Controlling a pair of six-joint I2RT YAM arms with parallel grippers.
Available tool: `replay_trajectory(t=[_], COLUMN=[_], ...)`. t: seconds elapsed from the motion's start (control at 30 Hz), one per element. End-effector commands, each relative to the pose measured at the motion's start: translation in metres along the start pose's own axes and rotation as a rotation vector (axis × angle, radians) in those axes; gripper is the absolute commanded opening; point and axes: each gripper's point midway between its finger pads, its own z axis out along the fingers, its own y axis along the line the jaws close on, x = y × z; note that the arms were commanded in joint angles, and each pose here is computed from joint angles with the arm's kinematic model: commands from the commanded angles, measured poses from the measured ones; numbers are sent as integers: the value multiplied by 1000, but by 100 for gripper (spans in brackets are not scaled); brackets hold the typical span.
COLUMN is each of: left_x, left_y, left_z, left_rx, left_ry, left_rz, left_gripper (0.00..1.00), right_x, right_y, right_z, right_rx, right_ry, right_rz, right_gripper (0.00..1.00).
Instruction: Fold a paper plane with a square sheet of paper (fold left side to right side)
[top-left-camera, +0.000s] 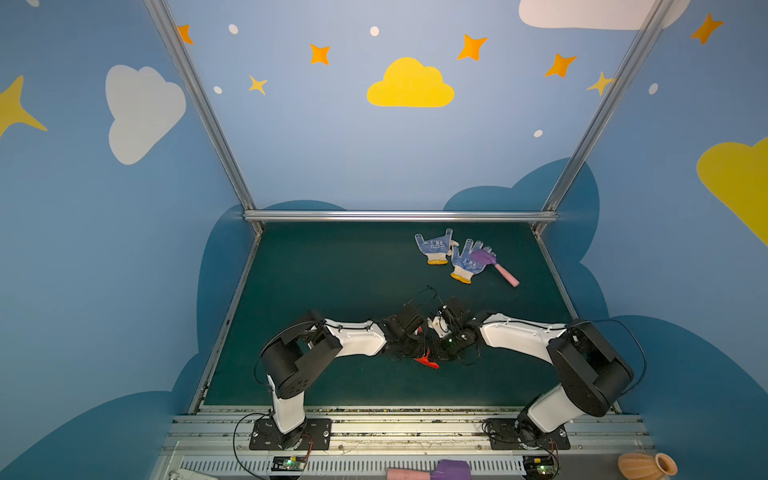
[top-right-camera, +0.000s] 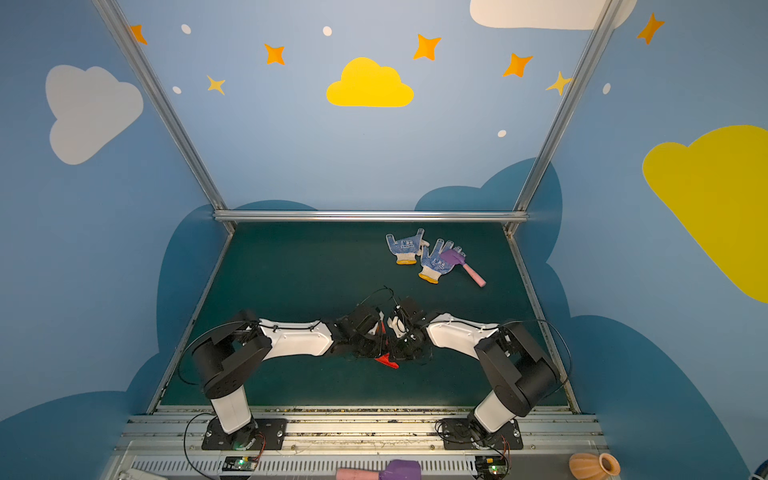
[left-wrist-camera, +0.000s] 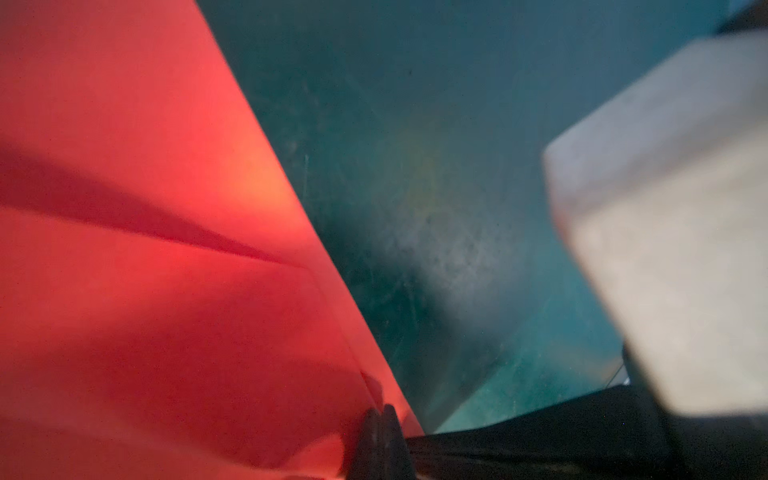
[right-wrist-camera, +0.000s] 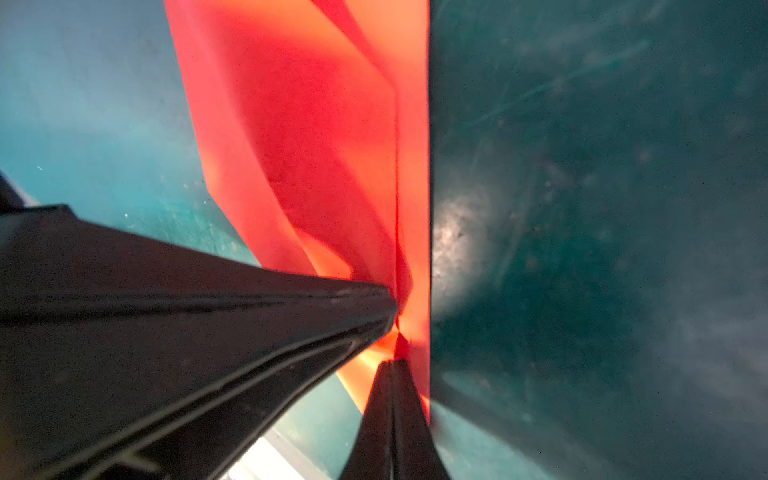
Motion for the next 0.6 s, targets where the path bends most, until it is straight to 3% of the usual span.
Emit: replay_trajectory(t=[0.0, 0.57], left_x=[10, 11], left_y=[27, 27], left_z=[6, 7], left_rx=[-85, -86], left_ry=[22, 22], left_rz=[-9, -12], left_gripper=[3, 4], right_x=[17, 52], right_y=[-24, -43], right_z=[8, 8], right_rx=[84, 121], right_ry=[38, 58], right_rz=[62, 129], right_gripper=[0, 0])
